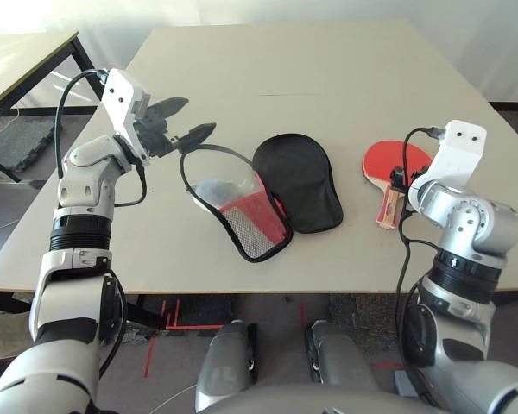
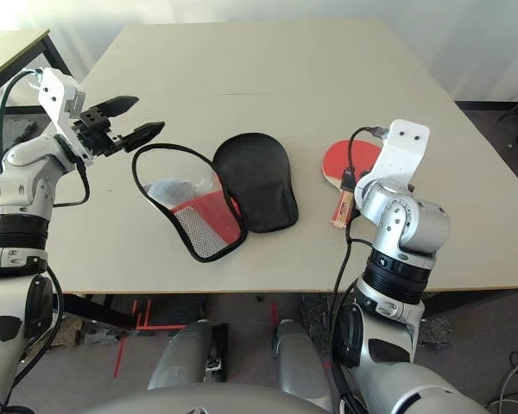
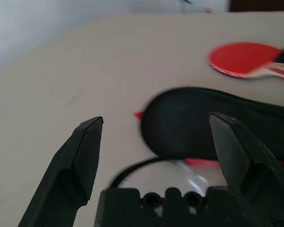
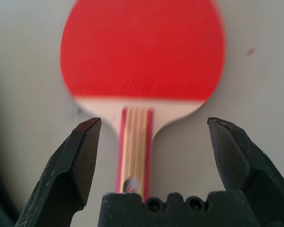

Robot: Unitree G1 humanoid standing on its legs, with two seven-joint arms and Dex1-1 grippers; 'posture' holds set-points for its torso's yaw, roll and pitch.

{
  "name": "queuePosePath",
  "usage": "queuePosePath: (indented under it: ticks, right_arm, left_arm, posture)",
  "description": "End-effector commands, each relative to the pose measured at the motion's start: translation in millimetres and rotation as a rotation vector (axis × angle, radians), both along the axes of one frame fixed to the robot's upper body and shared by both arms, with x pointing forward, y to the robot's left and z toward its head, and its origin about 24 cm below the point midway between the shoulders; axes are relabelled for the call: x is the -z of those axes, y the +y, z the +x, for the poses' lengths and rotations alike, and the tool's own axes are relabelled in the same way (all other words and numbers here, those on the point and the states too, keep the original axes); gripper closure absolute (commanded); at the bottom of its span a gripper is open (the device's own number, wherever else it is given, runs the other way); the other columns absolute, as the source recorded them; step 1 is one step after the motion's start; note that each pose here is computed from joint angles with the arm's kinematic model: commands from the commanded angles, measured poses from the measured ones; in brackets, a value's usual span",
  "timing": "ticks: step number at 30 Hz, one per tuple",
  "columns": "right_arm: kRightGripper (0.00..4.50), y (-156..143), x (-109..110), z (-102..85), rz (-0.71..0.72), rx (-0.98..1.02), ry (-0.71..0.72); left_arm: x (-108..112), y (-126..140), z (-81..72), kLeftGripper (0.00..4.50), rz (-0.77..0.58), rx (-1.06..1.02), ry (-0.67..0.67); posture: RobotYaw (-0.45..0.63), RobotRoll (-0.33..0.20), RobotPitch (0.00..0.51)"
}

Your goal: Store the ping-pong paddle in its case and zip it.

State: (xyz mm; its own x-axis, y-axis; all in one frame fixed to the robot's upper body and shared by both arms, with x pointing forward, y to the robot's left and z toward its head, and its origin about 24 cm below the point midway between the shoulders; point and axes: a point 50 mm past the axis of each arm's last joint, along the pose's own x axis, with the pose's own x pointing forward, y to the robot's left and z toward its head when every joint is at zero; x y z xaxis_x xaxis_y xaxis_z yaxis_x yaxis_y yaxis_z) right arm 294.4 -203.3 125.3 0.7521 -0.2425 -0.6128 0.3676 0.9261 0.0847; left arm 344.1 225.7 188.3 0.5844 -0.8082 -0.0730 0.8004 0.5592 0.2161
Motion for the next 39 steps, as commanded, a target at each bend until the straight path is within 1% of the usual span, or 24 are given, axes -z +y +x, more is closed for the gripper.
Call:
queuePosePath:
  ticks: [1,7,9,10,11,13,15,17,19,20,23,27,29,31,34,39]
  right_arm:
    - [0.03,0,7,-0.7,0.030,-0.006,0.046]
    - [0.03,5,19,3.1,0.047,-0.036,0.091]
    - [0.03,8,24,4.1,0.075,-0.052,0.106]
    - [0.19,9,26,4.5,0.086,-0.054,0.111]
    - [0.38,10,26,4.6,0.097,-0.059,0.115]
    - [0.93,12,27,5.0,0.119,-0.066,0.116]
    - [1.66,14,26,5.6,0.123,-0.076,0.111]
    - [2.37,12,20,7.9,0.096,-0.082,0.082]
    - [3.13,13,14,9.6,0.097,-0.114,0.054]
    - [3.41,14,11,9.7,0.086,-0.141,0.049]
    - [3.44,15,-5,9.8,0.041,-0.221,0.009]
    - [3.44,16,-27,13.4,0.027,-0.301,-0.060]
    - [3.44,25,-37,13.0,0.022,-0.370,-0.080]
    - [3.44,31,-42,11.8,0.013,-0.414,-0.093]
    - [3.44,51,-45,6.9,0.040,-0.516,-0.104]
    - [3.44,71,-40,5.1,0.082,-0.565,-0.095]
  left_arm:
    - [-3,-2,-6.1,0.00,0.034,0.072,0.028]
    - [-6,-2,-8.0,0.00,0.052,0.080,0.029]
    - [-6,-1,-9.2,0.00,0.055,0.082,0.031]
    - [-6,-1,-9.6,0.00,0.057,0.083,0.032]
    - [-6,-1,-10.1,0.00,0.059,0.082,0.033]
    - [-6,0,-11.0,0.00,0.064,0.076,0.034]
    - [-6,2,-11.6,0.00,0.066,0.073,0.034]
    - [-6,3,-12.1,0.00,0.070,0.066,0.036]
    - [-6,5,-12.7,0.00,0.077,0.061,0.039]
    - [-6,5,-12.9,0.00,0.078,0.060,0.039]
    - [-6,8,-13.7,0.00,0.080,0.056,0.041]
    - [-5,10,-13.6,0.00,0.081,0.046,0.044]
    - [-4,11,-14.2,0.00,0.082,0.041,0.045]
    - [-4,11,-14.3,0.00,0.082,0.037,0.045]
    - [-3,13,-15.2,0.00,0.081,0.029,0.045]
    - [-2,13,-16.6,0.00,0.078,0.023,0.046]
  posture:
    - [0.07,0.000,0.107]
    - [0.09,0.000,0.099]
    - [0.10,0.000,0.096]
    - [0.10,0.000,0.096]
    - [0.10,0.000,0.095]
    - [0.11,0.000,0.092]
    - [0.11,0.000,0.090]
    - [0.11,0.000,0.089]
    - [0.11,0.000,0.088]
    - [0.11,0.000,0.089]
    - [0.11,0.000,0.089]
    - [0.11,0.000,0.091]
    - [0.11,0.000,0.091]
    - [0.11,0.000,0.092]
    - [0.12,0.000,0.093]
    - [0.13,0.000,0.097]
